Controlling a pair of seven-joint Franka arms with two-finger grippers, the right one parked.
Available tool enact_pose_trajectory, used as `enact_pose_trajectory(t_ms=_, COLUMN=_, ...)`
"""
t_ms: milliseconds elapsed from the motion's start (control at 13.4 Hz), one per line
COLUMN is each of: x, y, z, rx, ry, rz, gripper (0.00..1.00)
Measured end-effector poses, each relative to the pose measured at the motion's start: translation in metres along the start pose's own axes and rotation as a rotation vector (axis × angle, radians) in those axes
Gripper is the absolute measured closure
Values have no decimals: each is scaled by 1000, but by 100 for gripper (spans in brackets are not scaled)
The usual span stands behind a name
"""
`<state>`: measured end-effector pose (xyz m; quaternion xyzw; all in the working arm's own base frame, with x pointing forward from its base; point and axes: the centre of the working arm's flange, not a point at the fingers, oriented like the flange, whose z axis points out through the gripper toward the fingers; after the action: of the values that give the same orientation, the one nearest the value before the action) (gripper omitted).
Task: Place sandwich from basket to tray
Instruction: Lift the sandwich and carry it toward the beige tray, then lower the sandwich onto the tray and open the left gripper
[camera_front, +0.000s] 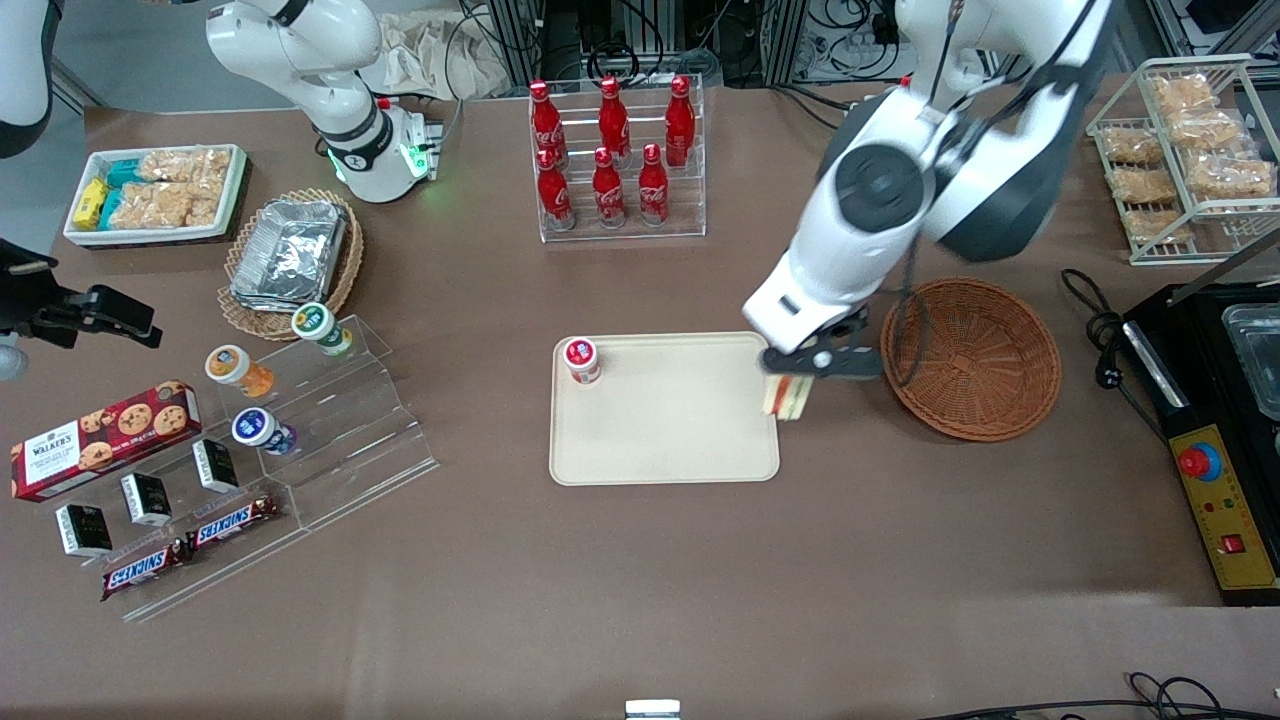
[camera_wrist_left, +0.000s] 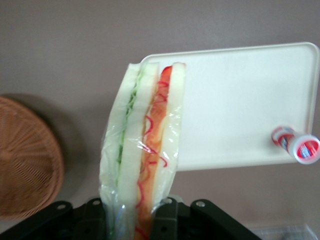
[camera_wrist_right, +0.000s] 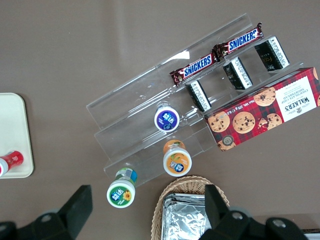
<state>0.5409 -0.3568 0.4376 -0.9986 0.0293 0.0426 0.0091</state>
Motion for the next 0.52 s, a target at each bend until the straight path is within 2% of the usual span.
enact_pose_trajectory(t_ms=223, x=12, y=37, z=83, rx=33, ry=-6, rz=-10, gripper=75)
enact_pose_trajectory(t_ms=521, x=23, y=45, z=141, rx=23, ry=-37, rz=-17, gripper=75)
